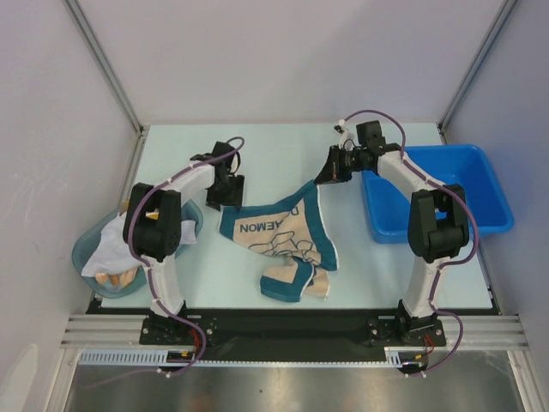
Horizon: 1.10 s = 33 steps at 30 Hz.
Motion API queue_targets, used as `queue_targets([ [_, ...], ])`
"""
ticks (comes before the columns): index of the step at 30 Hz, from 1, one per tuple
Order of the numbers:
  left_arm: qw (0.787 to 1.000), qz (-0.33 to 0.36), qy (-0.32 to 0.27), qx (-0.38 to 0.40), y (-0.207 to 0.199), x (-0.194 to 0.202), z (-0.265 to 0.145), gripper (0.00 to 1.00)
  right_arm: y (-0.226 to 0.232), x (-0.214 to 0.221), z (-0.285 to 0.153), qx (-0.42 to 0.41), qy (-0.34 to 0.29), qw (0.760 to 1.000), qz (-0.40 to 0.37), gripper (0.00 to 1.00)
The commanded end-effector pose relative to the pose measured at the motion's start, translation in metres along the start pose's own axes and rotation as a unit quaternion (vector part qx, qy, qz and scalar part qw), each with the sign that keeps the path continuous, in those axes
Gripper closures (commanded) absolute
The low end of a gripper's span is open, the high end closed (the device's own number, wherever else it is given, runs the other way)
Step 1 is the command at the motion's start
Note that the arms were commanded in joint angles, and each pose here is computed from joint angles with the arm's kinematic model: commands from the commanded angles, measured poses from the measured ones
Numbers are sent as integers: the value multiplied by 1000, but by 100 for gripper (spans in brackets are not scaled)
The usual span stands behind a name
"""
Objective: Fold and stack the towels
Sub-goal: Flatten out the crumpled towel
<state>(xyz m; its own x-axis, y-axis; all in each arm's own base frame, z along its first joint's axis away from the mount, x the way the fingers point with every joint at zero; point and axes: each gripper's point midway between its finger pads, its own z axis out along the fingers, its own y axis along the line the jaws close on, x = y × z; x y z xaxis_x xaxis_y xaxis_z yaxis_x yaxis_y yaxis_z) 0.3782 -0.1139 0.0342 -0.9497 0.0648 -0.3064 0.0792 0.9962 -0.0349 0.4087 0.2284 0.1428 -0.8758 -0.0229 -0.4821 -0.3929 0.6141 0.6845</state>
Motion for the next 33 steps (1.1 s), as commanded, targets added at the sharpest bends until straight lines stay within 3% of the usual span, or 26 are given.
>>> queue_targets([
  [1,999,-36,4,-2,3,-1,8,33,10,-5,-10,-6,-12,1000,-21,100],
  [9,998,-58,22,-18,11,9,26,41,7,-4,-14,4,-15,1000,-20,100],
  [12,998,-61,27,-17,10,12,31,57,8,-4,-15,4,-18,1000,-23,100],
  [13,998,-61,26,-17,10,10,31,71,9,-5,-15,4,-20,1000,-24,100],
  [16,998,-57,21,-6,6,2,25,89,6,-6,-15,19,-22,999,-27,100],
  [17,998,-57,13,-5,5,-4,18,100,6,-7,-16,24,-24,999,-31,100],
  [20,998,-51,-19,5,1,-30,-14,100,12,-23,-26,56,-56,996,-50,100],
  [23,993,-50,-107,18,-3,-76,-84,100,40,-64,-62,99,-132,982,-91,100],
  [27,961,-45,-266,65,-15,-134,-206,100,102,-122,-130,130,-270,941,-158,100],
  [28,941,-39,-322,96,-23,-146,-258,100,125,-134,-146,122,-307,926,-181,100],
  [30,911,-34,-389,129,-31,-158,-319,100,159,-148,-188,137,-380,891,-209,100],
  [33,877,-23,-447,174,-40,-149,-385,100,207,-148,-231,124,-439,854,-249,100],
])
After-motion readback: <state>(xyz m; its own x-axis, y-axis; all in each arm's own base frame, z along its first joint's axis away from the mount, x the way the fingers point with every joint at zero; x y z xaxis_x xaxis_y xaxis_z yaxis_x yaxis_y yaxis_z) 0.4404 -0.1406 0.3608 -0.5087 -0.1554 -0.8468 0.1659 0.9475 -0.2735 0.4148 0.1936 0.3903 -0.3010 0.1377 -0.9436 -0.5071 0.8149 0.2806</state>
